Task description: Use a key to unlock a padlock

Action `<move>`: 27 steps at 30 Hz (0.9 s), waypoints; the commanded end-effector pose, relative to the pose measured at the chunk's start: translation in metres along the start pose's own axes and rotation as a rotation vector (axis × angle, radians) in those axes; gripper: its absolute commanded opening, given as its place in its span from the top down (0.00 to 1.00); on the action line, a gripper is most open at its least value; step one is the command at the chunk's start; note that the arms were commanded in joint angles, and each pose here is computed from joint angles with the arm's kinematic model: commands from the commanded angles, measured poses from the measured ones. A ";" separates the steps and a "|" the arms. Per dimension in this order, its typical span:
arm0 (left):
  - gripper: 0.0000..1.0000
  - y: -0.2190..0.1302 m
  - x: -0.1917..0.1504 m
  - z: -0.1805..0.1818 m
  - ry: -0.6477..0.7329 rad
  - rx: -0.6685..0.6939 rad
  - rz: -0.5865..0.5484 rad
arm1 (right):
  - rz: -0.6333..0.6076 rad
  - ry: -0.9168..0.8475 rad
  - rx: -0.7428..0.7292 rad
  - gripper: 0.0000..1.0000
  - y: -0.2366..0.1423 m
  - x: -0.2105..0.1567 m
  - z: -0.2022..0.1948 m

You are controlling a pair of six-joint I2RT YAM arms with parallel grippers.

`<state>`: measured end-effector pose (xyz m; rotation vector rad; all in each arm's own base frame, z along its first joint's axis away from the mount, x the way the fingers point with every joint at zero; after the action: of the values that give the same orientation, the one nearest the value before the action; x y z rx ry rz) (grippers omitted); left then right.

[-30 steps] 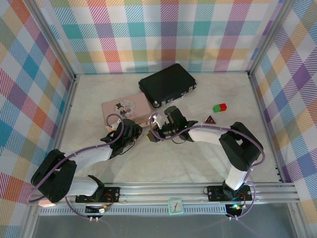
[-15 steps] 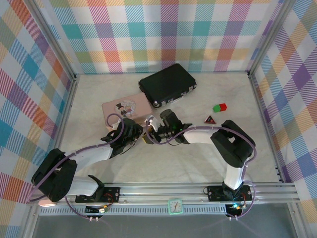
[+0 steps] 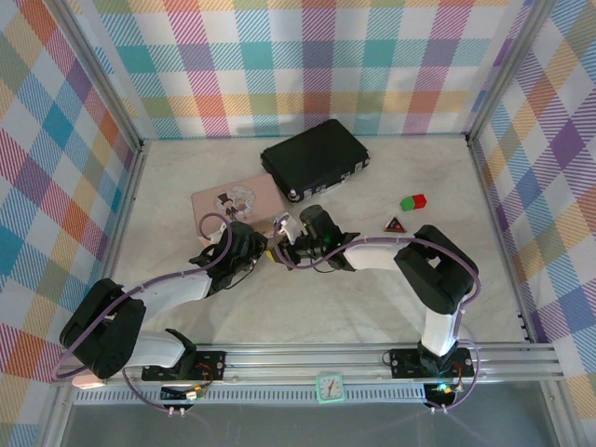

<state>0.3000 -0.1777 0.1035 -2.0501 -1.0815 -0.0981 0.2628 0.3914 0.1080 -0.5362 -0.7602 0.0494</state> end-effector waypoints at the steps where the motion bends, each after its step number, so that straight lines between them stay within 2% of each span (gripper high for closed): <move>1: 1.00 -0.003 0.000 -0.021 0.009 -0.094 0.010 | -0.050 0.032 0.056 1.00 0.002 0.021 0.013; 4: 1.00 -0.003 -0.002 -0.020 0.049 -0.119 0.010 | -0.050 0.107 0.109 1.00 -0.003 0.026 0.019; 16: 1.00 -0.017 -0.005 -0.033 0.289 -0.414 -0.104 | -0.014 0.594 0.456 1.00 -0.039 0.063 0.013; 27: 1.00 -0.016 -0.011 -0.032 0.342 -0.478 -0.104 | -0.038 0.776 0.580 1.00 -0.037 0.072 -0.010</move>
<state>0.2888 -0.1903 0.1051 -2.2100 -0.9965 -0.6463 0.3114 0.3685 0.1420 -0.0654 0.0330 0.0164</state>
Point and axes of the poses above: each hand's point on the last joint's axis, 136 mm out from that joint toward the fingers, its own y axis out along the fingers, its own z axis along the line the jaws close on, x = y × z, the point moved 2 cm from there along -y, back along the fingers, and after that the axes turned 14 degrees about y, right-handed, at the moved point
